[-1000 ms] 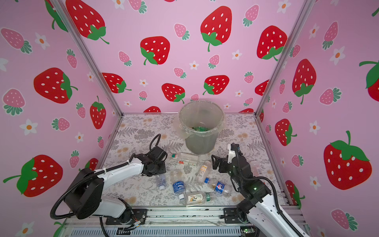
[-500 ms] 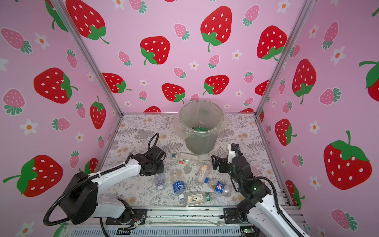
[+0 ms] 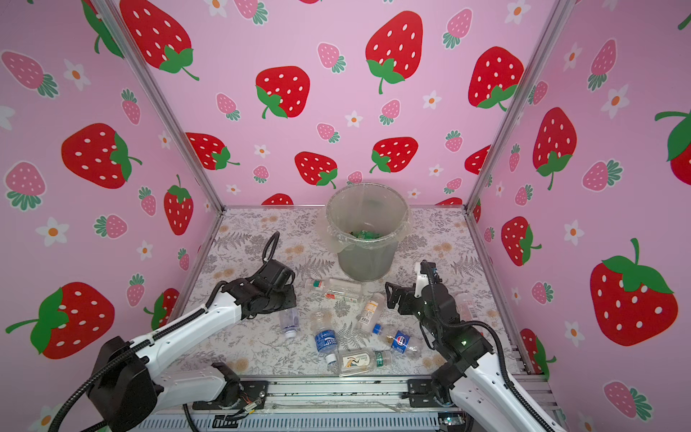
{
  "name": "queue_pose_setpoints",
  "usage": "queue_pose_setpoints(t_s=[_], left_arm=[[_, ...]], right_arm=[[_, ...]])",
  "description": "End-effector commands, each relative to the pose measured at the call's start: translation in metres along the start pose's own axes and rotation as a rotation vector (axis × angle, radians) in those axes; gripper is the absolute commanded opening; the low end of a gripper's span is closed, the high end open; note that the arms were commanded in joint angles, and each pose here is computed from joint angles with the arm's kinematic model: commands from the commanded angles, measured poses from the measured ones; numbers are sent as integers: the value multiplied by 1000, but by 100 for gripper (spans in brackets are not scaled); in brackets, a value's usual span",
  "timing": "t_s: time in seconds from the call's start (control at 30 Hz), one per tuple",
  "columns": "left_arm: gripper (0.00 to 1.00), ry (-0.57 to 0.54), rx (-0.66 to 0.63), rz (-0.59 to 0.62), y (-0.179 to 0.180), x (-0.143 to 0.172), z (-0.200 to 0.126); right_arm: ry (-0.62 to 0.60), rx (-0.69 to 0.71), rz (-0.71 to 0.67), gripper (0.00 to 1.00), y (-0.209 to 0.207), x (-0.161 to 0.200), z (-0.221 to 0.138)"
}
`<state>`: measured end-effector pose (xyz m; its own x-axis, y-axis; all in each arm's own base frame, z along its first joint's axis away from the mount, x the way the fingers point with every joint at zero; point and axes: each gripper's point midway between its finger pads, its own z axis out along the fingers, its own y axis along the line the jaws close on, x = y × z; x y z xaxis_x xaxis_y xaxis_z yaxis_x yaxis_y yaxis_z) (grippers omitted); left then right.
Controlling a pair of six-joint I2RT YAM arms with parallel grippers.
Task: Throw the plastic bottles in the bin
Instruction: Pick up the plastic bottle from the center of the table.
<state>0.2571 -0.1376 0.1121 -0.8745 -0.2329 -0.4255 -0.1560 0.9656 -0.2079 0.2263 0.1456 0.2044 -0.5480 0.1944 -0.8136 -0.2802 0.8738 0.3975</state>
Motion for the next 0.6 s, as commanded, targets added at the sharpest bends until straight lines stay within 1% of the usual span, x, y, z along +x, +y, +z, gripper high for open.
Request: queue_pose_setpoints(t_s=[0.0,0.13,0.33,0.4,0.47,0.57], left_arm=[[53,-56,-19,-8,3,-19,-21],[53,-83,-3,-6,2,-29,-34],[54,-115,102,-10,-7,-45,-56],[54,-153,133,-17,-8,-53,-67],[54,-212,148,-51,-3,-62,-78],[54,-273,224,-80,-5,-74,-93]], right_arm=[[-6,10,18,99,-3,0,0],[-9,4,26,99,-2,-1,-1],[-2,16,29,99,-5,3,-3],[1,21,28,99,-7,4,-3],[-4,25,30,99,-7,3,-3],[8,37,29,99,-10,6,-4]])
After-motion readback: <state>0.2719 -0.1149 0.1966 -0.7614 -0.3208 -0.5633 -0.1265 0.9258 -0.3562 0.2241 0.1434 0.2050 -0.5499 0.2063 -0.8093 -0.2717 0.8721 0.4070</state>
